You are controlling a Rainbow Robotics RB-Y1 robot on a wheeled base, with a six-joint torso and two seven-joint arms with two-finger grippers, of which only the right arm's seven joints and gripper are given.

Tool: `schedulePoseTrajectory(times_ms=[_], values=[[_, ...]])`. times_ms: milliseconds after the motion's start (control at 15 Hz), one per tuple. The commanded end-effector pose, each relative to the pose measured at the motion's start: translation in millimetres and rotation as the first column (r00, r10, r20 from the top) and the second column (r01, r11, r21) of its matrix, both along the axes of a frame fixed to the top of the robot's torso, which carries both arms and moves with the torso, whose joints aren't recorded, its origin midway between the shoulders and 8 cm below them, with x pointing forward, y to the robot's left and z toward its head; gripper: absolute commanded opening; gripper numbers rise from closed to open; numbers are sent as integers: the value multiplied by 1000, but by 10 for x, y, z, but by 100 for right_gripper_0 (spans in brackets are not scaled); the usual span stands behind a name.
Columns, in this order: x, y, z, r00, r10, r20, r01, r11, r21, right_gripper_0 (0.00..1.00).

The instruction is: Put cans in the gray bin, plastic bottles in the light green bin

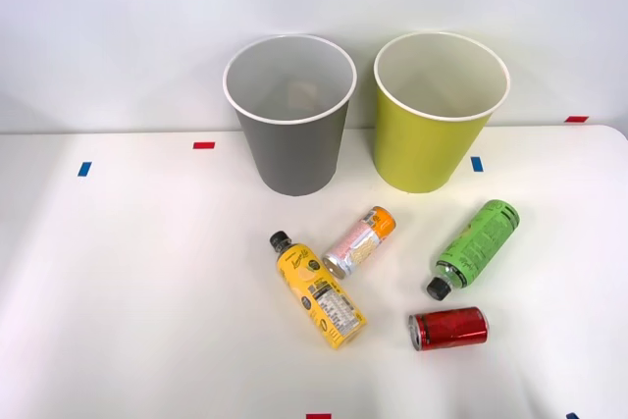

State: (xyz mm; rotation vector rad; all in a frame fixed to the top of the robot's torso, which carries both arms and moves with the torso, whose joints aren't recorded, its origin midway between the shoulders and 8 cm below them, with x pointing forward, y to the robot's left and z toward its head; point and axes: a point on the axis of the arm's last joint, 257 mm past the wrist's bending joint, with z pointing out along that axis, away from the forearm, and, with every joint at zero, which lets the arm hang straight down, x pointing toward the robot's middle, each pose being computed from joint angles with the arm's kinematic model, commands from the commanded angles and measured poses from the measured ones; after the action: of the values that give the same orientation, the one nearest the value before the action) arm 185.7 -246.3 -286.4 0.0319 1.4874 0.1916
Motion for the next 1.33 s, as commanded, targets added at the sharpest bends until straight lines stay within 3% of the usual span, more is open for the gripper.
schedulePoseTrajectory(times_ms=[67,1333], values=[[0,0,0,1000,0,0,0,1000,0,84],[0,0,0,1000,0,0,0,1000,0,84]])
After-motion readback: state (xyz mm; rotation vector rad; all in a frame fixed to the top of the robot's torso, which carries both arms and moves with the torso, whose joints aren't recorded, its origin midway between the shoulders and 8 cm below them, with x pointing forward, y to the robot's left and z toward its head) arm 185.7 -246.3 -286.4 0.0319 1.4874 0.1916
